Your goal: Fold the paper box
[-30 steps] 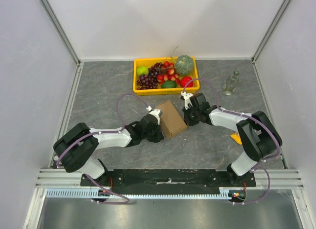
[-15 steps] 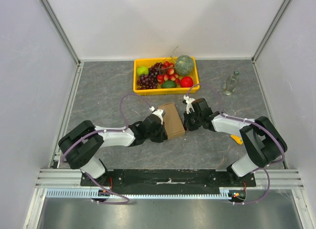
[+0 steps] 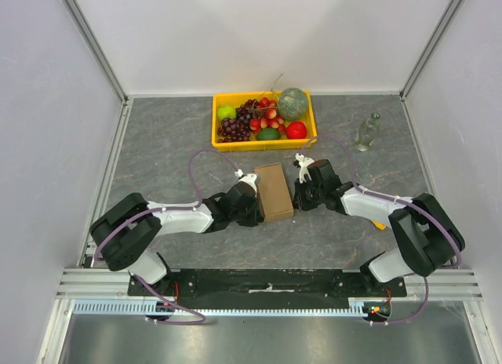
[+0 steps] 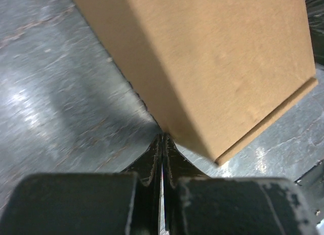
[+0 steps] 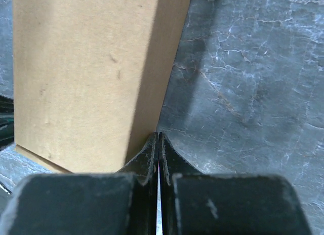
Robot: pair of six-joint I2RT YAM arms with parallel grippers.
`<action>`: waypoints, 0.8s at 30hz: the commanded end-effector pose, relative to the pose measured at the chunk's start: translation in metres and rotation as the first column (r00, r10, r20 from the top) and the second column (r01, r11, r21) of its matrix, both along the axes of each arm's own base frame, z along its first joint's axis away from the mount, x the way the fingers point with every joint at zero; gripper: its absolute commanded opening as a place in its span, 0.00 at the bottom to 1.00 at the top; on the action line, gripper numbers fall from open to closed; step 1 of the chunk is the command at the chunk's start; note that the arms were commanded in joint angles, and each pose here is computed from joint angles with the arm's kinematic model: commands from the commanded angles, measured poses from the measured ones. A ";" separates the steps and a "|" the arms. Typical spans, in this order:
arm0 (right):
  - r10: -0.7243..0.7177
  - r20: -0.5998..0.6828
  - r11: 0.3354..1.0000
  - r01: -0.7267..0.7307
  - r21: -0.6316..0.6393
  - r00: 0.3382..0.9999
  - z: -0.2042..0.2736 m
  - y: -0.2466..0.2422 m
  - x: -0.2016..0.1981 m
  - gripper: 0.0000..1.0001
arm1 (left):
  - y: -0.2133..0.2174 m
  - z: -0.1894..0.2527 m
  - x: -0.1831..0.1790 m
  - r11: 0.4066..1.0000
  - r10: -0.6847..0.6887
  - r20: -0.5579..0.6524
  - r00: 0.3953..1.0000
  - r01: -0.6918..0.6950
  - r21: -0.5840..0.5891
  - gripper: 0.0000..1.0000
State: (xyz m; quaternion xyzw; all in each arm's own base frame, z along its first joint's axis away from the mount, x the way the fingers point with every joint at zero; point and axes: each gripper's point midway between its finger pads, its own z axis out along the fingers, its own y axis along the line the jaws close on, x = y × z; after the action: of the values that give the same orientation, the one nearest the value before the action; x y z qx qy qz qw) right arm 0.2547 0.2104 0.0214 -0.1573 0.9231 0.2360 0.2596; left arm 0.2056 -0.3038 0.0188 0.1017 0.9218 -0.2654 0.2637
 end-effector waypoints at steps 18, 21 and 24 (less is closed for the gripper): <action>0.003 0.006 1.000 -0.003 0.013 1.000 0.002 0.008 0.060 0.00 | 0.022 0.014 0.060 0.988 0.138 0.027 0.990 -0.135 -0.077 0.02; 0.015 -0.015 0.999 -0.015 0.046 1.000 0.000 0.013 0.054 0.00 | 0.015 0.010 0.060 0.987 0.129 0.015 0.992 -0.127 -0.099 0.02; 0.038 -0.042 0.995 -0.034 0.091 0.998 -0.002 0.021 0.047 0.00 | 0.005 0.009 0.060 0.986 0.108 0.000 0.994 -0.107 -0.130 0.02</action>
State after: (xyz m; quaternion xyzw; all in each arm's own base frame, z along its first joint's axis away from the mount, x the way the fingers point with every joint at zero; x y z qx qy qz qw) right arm 0.3067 0.2169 0.0179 -0.1579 0.9224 0.2449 0.2535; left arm 0.2586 -0.2766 0.0185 0.0215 0.9205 -0.2686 0.2829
